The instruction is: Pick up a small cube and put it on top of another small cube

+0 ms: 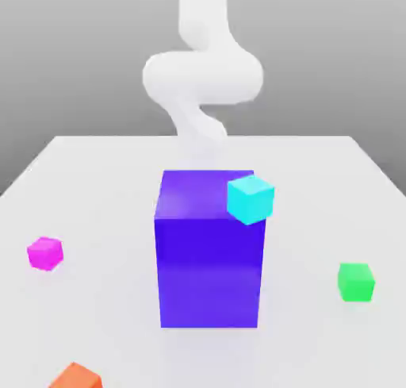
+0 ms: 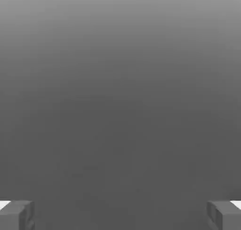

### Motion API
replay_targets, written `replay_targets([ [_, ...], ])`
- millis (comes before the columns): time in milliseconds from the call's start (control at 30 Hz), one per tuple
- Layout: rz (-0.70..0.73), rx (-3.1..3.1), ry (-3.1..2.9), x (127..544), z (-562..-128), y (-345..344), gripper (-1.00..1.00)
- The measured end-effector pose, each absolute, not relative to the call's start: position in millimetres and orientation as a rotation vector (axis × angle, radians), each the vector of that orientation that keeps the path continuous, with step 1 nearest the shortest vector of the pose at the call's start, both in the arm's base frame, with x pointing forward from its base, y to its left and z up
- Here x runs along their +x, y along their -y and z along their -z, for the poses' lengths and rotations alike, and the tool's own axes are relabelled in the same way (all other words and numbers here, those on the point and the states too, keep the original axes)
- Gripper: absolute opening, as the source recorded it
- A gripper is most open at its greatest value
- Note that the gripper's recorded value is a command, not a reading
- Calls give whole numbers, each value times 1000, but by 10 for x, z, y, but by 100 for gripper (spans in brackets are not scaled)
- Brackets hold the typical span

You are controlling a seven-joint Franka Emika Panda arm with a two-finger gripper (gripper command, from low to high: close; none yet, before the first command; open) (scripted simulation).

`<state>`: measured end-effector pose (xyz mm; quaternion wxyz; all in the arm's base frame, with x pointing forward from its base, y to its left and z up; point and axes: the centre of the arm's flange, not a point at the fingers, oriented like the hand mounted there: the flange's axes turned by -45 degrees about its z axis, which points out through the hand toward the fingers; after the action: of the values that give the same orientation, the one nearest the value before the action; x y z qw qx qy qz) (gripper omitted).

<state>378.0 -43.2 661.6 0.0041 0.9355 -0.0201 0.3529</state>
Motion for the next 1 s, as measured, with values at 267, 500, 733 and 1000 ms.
replay_targets([
  [267,-692,3022,234,4052,-4699,1937,0],
  [500,-342,3070,401,3295,-3115,2888,0],
  [733,-21,3086,561,2083,-1938,3276,0],
  [1000,2,3086,558,2016,-1351,3281,0],
])
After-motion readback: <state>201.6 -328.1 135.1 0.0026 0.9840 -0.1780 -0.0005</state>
